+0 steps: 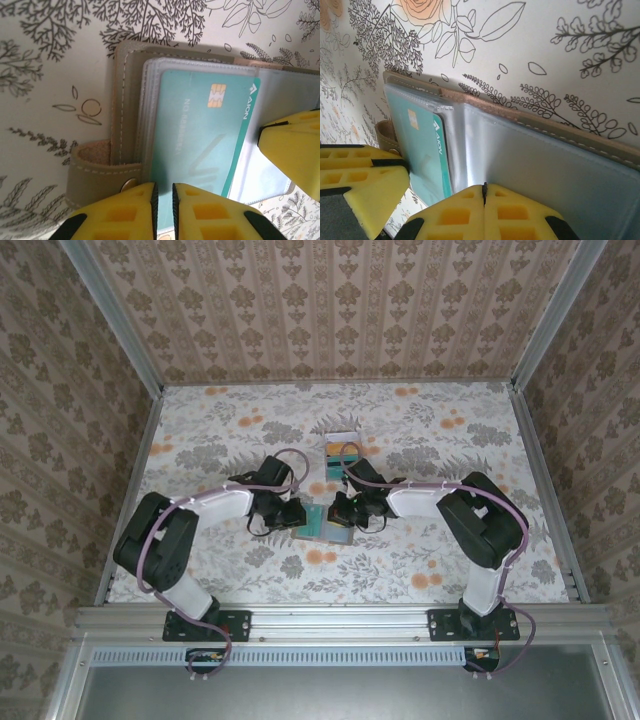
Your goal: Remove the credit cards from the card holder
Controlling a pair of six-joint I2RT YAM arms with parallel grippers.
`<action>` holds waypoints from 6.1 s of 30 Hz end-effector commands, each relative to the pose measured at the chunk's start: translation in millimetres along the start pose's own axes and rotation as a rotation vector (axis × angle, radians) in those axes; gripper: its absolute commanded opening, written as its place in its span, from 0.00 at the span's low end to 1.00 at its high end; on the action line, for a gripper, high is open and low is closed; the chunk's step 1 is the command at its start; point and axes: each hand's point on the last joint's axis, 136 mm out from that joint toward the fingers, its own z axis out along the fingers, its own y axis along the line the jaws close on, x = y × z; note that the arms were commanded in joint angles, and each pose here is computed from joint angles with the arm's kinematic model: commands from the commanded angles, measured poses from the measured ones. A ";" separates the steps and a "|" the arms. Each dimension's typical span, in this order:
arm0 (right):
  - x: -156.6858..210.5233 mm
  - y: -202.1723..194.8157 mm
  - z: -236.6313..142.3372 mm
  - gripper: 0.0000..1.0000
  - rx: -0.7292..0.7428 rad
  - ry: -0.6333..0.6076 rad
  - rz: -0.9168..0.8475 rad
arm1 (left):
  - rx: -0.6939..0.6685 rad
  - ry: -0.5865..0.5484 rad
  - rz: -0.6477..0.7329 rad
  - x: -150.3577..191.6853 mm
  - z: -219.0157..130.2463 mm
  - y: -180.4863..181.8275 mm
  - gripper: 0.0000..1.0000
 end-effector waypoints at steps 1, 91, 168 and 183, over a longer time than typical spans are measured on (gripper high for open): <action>3.1 16.7 -6.1 0.07 -0.031 0.003 -0.053 | 0.008 -0.033 0.020 -6.2 -18.3 -7.9 0.21; 7.6 9.8 16.5 0.18 -0.046 0.033 -0.030 | -0.091 0.084 -0.051 16.5 10.2 31.4 0.04; -142.0 36.1 -105.6 0.00 0.881 0.020 -1.669 | 0.014 -0.239 -0.027 -35.0 -89.7 7.3 0.91; -134.1 21.5 -74.1 0.00 0.842 0.098 -1.709 | 0.008 -0.236 -0.057 -31.5 -88.4 18.2 0.91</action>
